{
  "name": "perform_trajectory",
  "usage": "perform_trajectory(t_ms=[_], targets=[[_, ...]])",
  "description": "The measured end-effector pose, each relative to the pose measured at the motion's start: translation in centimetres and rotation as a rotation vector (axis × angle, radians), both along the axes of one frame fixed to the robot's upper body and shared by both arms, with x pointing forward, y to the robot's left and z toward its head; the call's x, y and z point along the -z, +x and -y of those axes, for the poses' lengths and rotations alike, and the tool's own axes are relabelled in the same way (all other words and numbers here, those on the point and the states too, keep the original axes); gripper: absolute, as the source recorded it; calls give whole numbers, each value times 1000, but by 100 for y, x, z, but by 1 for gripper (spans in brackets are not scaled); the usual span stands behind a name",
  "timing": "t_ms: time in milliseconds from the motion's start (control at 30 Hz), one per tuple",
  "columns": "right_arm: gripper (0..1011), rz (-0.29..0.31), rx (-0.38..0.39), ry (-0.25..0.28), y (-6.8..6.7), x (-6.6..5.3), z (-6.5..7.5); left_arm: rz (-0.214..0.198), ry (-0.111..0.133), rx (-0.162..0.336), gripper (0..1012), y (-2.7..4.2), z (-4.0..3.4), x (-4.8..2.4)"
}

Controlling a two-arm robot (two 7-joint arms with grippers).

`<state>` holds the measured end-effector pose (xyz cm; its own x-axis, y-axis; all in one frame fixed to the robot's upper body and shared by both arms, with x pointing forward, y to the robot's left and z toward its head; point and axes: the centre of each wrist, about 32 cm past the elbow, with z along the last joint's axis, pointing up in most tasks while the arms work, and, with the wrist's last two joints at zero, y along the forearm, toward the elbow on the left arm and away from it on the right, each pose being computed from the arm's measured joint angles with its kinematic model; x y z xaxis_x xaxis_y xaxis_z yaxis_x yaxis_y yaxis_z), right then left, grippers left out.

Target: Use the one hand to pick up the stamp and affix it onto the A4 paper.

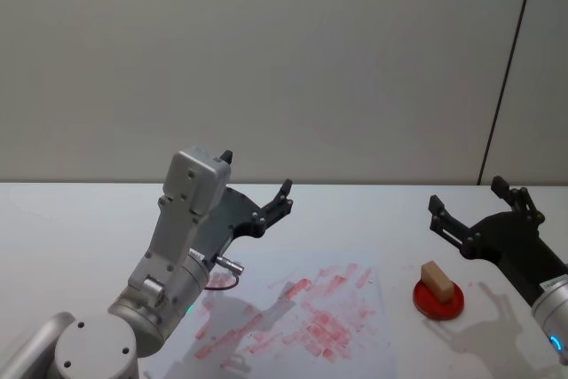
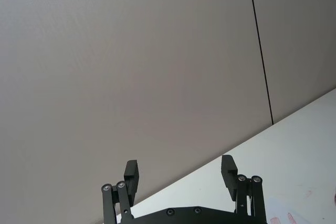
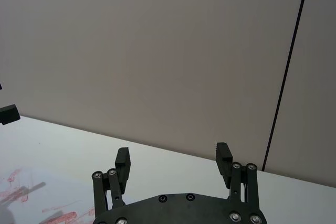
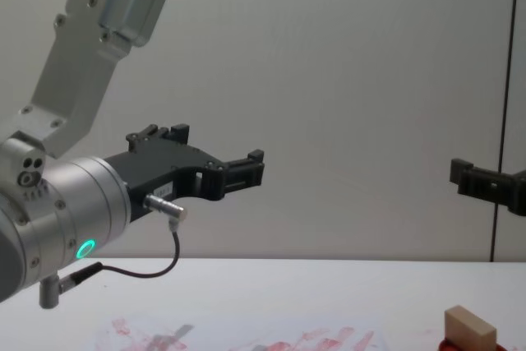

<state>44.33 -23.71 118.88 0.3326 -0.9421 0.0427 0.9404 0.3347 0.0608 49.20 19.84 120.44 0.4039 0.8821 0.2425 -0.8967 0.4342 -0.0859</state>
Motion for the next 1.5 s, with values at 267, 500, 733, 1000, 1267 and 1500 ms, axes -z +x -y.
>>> perform_trajectory(t_ms=[267, 500, 733, 1000, 1267, 1500], targets=[[1001, 0, 0, 0, 0, 0, 0, 0, 0, 0, 1002, 0, 0, 0], [1001, 0, 0, 0, 0, 0, 0, 0, 0, 0, 1002, 0, 0, 0], [1001, -3, -3, -2, 0, 4, 5, 0, 0, 0, 1002, 0, 0, 0], [1001, -34, -22, -10, -1, 59, 66, 0, 0, 0, 1002, 0, 0, 0], [1001, -79, -40, -29, 11, 158, 158, 0, 0, 0, 1002, 0, 0, 0], [1001, -117, -56, -47, 27, 250, 216, 0, 0, 0, 1003, 0, 0, 0]])
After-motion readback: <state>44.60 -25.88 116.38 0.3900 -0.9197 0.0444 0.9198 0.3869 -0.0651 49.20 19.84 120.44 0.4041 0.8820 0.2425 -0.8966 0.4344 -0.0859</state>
